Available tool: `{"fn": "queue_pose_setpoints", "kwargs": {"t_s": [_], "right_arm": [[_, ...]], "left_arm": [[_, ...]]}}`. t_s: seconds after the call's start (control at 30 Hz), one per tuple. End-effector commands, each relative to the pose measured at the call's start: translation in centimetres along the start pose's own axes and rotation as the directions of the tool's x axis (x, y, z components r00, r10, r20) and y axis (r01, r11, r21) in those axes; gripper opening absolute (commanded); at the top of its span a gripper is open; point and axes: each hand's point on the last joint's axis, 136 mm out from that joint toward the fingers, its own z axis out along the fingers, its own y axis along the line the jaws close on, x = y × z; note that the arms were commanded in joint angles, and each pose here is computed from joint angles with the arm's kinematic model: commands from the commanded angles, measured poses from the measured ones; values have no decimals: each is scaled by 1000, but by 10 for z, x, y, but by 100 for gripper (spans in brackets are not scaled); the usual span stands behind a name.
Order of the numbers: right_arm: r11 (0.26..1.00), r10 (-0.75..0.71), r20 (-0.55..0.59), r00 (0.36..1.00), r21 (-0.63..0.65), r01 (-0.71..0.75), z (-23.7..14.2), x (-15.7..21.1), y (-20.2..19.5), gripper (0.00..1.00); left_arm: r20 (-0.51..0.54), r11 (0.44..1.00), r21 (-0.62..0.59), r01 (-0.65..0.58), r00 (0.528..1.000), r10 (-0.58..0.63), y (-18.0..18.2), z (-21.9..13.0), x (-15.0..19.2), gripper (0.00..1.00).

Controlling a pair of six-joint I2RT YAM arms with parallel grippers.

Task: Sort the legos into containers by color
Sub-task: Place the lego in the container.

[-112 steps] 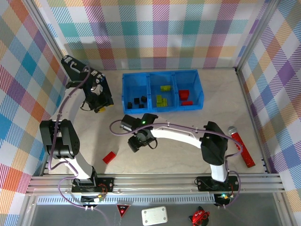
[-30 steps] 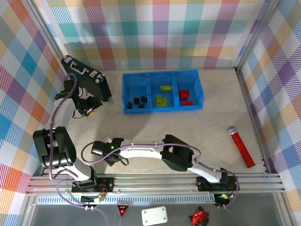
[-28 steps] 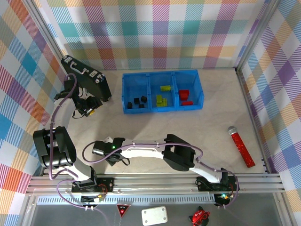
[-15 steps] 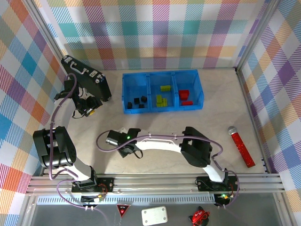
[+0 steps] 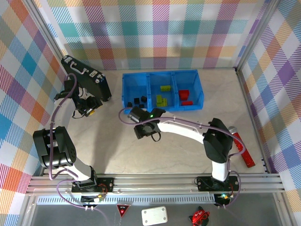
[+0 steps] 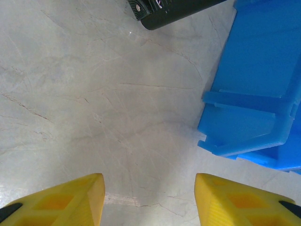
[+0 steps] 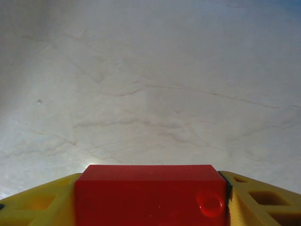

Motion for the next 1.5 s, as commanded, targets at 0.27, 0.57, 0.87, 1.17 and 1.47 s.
{"fn": "queue_pose_setpoints", "kwargs": {"t_s": [0.27, 0.57, 0.87, 1.17, 1.47], "right_arm": [[970, 243, 64, 968, -21, -243, -46, -39, -106, 59], [644, 761, 133, 635, -45, -763, -52, -74, -175, 62], [135, 957, 247, 150, 79, -988, -42, -69, -244, 55], [-109, 926, 375, -33, 181, -978, -6, -66, -297, 50], [-196, 850, 525, -47, 231, -953, 4, -75, -322, 51]], "left_arm": [[2, 1000, 9, 6, 1000, -6, 2, -5, -1, 53], [1, 1000, 1, 7, 1000, -7, 3, -5, -1, 53], [-5, 1000, 8, 13, 1000, -13, 3, -4, -1, 53], [-18, 999, 14, 30, 999, -29, 3, -1, 2, 53], [-24, 999, 24, 34, 999, -34, 2, 0, 3, 53]]}}
